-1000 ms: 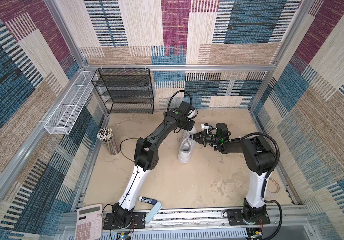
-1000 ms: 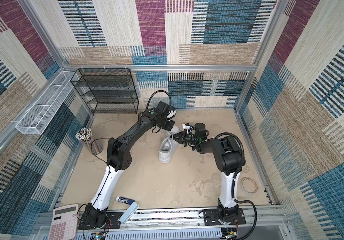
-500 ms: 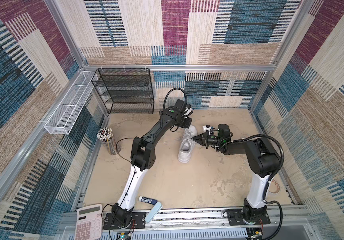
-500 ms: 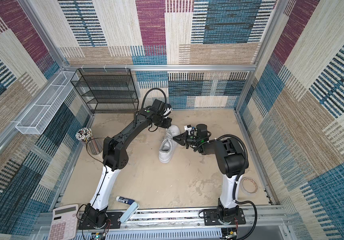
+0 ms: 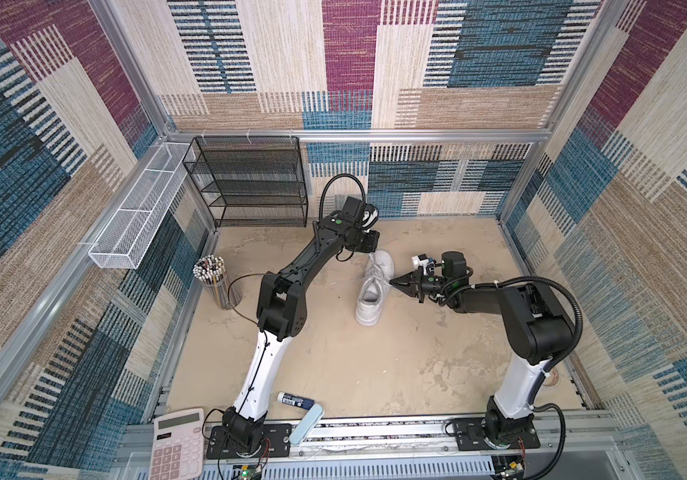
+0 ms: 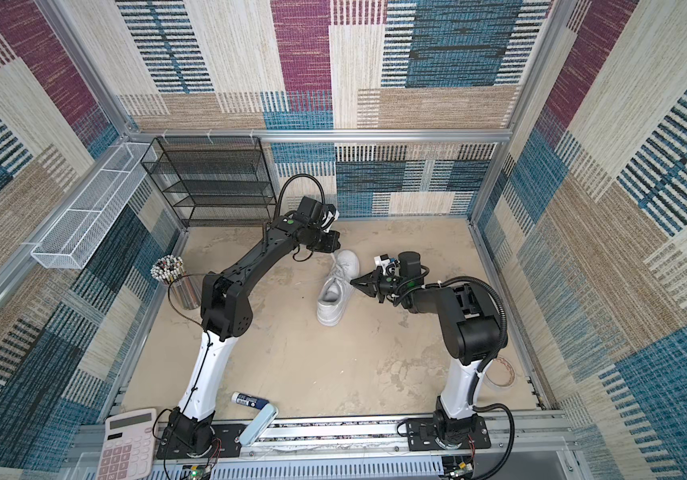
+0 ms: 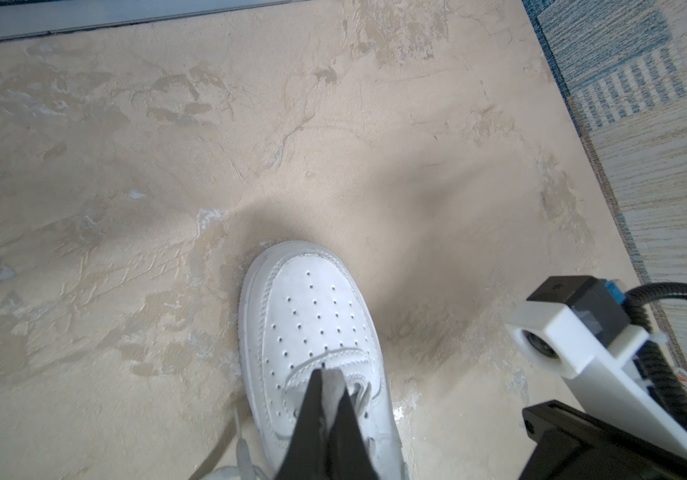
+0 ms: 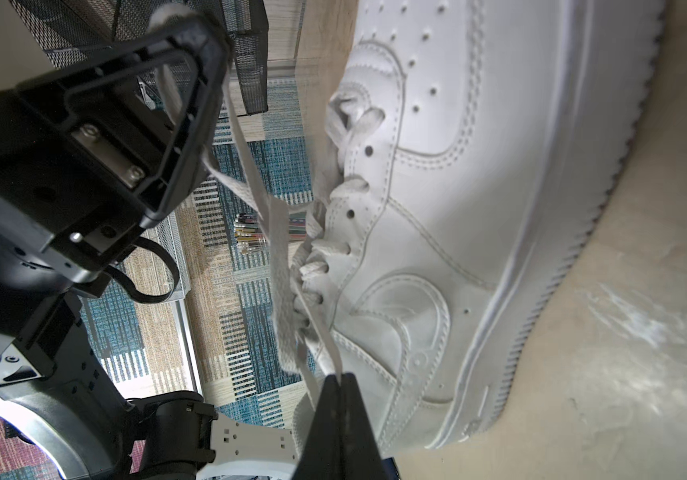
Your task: Tie the shoes
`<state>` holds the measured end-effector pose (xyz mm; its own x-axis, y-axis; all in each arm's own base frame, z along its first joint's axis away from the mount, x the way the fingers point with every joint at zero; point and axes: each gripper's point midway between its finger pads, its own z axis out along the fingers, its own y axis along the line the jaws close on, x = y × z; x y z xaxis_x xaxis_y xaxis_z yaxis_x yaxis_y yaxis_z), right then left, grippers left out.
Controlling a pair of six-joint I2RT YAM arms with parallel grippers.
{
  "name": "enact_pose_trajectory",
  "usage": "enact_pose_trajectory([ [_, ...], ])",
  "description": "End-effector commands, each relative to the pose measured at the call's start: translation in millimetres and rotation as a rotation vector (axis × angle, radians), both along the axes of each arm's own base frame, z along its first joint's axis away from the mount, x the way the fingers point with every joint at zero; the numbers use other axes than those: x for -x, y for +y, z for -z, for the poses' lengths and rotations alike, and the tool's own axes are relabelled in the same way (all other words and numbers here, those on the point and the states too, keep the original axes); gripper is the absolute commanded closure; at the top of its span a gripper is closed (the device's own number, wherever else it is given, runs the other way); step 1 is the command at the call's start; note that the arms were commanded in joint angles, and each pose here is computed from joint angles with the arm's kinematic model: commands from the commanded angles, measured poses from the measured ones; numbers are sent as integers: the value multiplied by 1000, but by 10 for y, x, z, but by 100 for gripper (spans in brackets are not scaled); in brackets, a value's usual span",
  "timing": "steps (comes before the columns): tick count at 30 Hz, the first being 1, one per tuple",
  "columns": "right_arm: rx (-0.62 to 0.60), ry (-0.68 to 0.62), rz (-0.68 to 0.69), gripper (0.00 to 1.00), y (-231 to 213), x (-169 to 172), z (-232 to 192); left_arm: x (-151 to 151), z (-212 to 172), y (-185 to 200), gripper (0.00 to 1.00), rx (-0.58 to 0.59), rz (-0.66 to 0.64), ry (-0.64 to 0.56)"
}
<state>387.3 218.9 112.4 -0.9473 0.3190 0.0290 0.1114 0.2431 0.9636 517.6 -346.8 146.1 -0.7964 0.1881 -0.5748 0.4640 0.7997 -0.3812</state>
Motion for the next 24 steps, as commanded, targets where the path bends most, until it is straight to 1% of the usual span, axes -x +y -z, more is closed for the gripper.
enact_pose_trajectory([
  [1, 33, -10, 0, 100, -45, 12, 45, -17, -89, -15, 100, 38, -21, 0],
  [5, 73, 0, -1, 100, -86, 39, 105, -53, -74, 37, 100, 42, -43, 5],
  [11, 85, 21, -11, 100, -102, 144, 159, -190, -165, 76, 100, 115, -113, -31],
  [14, 98, 35, -11, 100, -119, 203, 192, -236, -194, 94, 100, 132, -133, -35],
  [17, 117, 56, -4, 100, -155, 261, 252, -274, -227, 123, 100, 132, -148, -53],
  [24, 172, 94, 11, 100, -227, 315, 356, -314, -221, 189, 100, 142, -171, -50],
])
